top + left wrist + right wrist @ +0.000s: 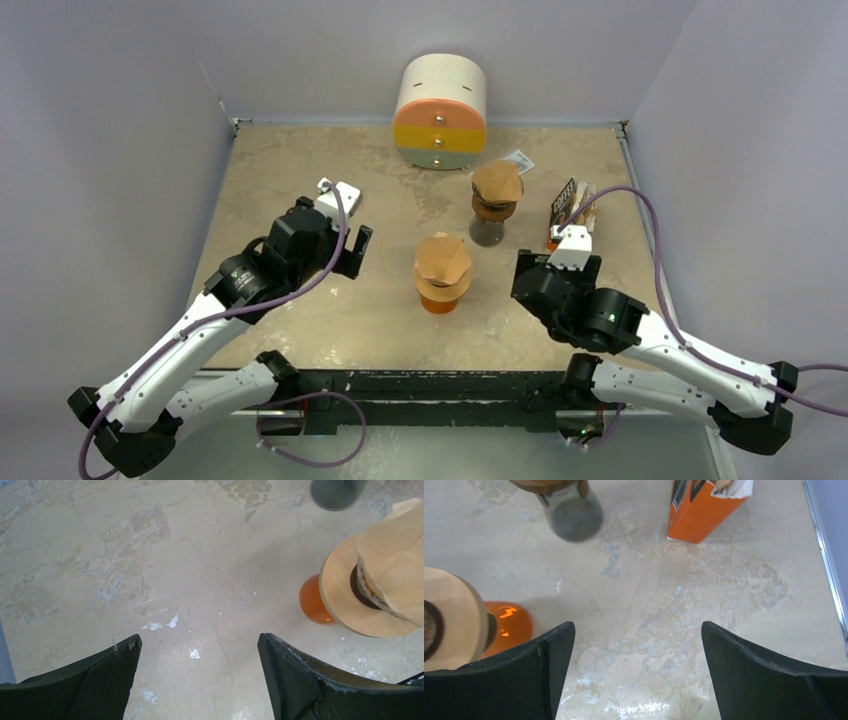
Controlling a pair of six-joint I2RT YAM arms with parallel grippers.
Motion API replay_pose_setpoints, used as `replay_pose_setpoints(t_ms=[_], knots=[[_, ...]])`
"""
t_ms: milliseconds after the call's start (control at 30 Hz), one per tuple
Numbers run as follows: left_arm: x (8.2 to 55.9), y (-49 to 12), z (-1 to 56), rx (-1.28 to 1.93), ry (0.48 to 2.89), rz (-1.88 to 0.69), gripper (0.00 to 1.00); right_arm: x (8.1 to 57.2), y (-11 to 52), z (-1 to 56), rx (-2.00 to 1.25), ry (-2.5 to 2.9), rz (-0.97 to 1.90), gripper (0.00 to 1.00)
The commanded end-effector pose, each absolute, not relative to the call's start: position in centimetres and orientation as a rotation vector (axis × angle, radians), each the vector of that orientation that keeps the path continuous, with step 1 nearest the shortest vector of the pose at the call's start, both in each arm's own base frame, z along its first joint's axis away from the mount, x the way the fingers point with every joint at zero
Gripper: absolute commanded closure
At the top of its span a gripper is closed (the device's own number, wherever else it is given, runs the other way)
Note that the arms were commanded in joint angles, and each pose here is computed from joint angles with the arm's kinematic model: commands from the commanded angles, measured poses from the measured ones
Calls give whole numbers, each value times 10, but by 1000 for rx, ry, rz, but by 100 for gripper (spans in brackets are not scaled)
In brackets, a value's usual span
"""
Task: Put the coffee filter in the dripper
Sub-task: Reset both arms
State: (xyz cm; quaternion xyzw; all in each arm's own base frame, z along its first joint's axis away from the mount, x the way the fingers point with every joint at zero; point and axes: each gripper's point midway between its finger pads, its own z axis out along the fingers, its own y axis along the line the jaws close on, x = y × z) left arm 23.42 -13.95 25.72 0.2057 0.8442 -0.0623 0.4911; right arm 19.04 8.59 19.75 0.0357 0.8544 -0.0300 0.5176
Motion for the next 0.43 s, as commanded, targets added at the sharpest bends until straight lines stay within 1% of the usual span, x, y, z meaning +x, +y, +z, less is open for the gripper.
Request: replay_pose_setpoints(t_ms=[0,67,300,400], knots=[[244,-138,265,458,1956,-146,14,182,61,194,257,2054,-153,1],[243,-140,261,438,1959,-167,14,183,61,189,297,2053,-159,1],[240,-149,248,432,1987,-227,14,183,62,175,282,2074,-229,1],[242,-152,244,440,1999,-227,14,186,63,178,279,2060,-243,1]])
